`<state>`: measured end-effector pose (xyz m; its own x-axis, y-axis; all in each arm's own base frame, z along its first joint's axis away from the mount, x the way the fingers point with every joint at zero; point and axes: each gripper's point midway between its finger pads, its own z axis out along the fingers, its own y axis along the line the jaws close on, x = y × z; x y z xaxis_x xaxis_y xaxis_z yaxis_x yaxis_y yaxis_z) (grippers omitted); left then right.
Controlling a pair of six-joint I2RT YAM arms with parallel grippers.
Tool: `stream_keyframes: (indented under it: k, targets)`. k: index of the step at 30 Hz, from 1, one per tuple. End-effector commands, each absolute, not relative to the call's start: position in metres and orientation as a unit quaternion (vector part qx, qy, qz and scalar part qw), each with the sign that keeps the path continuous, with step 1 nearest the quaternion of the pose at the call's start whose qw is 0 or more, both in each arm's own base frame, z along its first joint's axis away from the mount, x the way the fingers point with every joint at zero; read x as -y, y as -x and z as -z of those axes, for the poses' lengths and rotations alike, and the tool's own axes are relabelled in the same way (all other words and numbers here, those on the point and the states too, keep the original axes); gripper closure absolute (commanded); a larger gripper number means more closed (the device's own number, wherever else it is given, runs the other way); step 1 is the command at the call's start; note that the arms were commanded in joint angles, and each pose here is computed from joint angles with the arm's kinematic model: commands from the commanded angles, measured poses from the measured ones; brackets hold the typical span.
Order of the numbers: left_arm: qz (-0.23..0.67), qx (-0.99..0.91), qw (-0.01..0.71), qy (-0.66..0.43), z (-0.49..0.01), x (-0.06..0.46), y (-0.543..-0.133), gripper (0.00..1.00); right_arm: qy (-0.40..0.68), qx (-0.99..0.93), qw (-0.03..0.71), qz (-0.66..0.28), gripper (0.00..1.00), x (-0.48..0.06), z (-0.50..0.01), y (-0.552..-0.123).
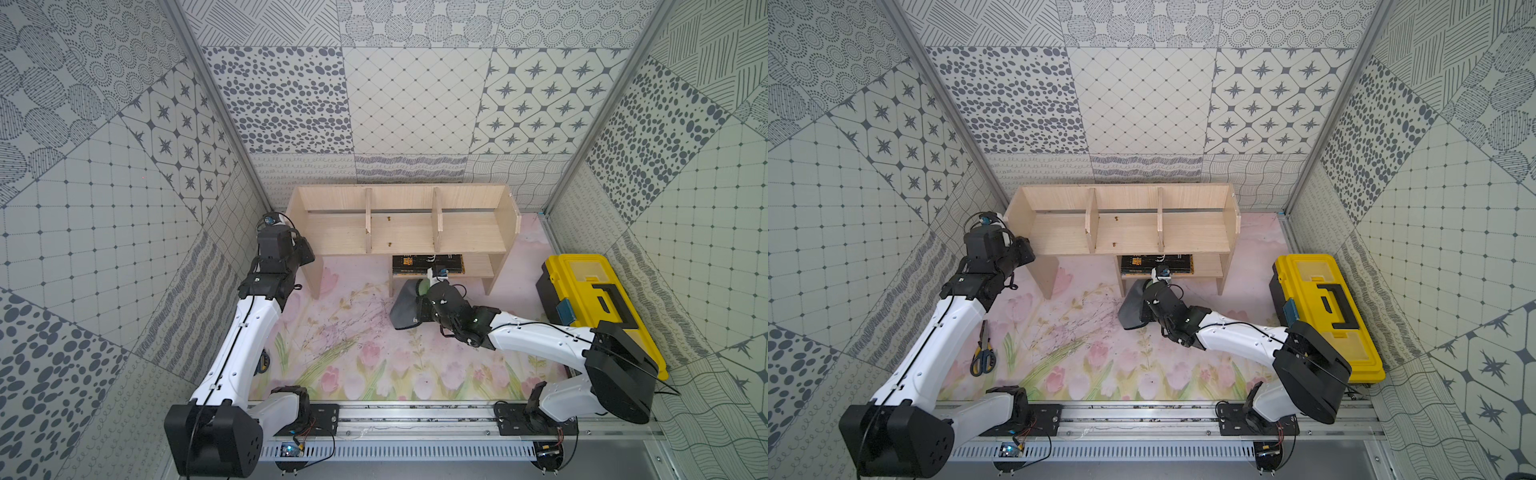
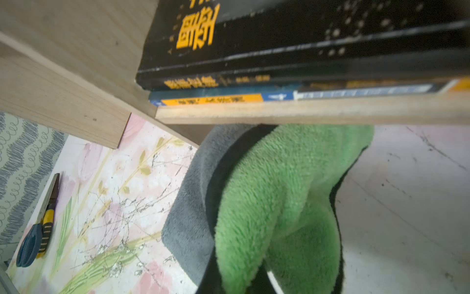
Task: Wipe the bookshelf clean with a cloth
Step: Hold the shelf at the center of the board, then wipe the dust from the shelf.
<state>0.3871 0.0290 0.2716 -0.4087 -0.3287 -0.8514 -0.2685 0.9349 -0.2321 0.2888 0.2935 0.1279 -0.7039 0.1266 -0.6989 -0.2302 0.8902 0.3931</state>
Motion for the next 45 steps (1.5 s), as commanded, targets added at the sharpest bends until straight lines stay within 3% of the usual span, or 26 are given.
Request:
stream_keyframes:
  k: [1,9,14,17,21,25,29,33,41,45]
  targets:
    - [0.153,-0.793,0.53,0.259,-0.287,-0.007,-0.416,1.0,0.063,-0.865,0.415,-0.276,1.0,-0.319,-0.163,-0.303]
    - [0.094,-0.785,0.527,0.311,-0.263,-0.014,-0.407,1.0,0.094,-0.839,0.461,-0.274,1.0,-0.37,-0.202,-0.321]
    - [0.087,-0.789,0.524,0.308,-0.254,-0.014,-0.409,1.0,0.047,-0.851,0.472,-0.226,1.0,-0.366,-0.168,-0.347]
    - [0.078,-0.79,0.528,0.301,-0.252,-0.016,-0.408,1.0,-0.003,-0.861,0.447,-0.243,1.0,-0.339,-0.133,-0.357]
    - [0.069,-0.794,0.527,0.294,-0.252,-0.017,-0.409,1.0,-0.102,-0.853,0.434,-0.27,1.0,-0.264,-0.104,-0.363]
    - [0.061,-0.795,0.524,0.301,-0.249,-0.02,-0.407,1.0,-0.138,-0.843,0.46,-0.242,1.0,-0.193,-0.112,-0.356]
    - [0.055,-0.791,0.528,0.305,-0.25,-0.024,-0.406,1.0,-0.11,-0.836,0.495,-0.212,1.0,-0.173,-0.139,-0.347]
    - [0.058,-0.793,0.525,0.305,-0.247,-0.025,-0.408,1.0,-0.056,-0.842,0.494,-0.209,1.0,-0.204,-0.148,-0.345]
    - [0.061,-0.795,0.526,0.294,-0.244,-0.022,-0.411,1.0,0.068,-0.844,0.492,-0.204,1.0,-0.337,-0.156,-0.344]
    - [0.051,-0.799,0.522,0.294,-0.238,-0.024,-0.412,1.0,0.047,-0.847,0.49,-0.202,1.0,-0.342,-0.146,-0.353]
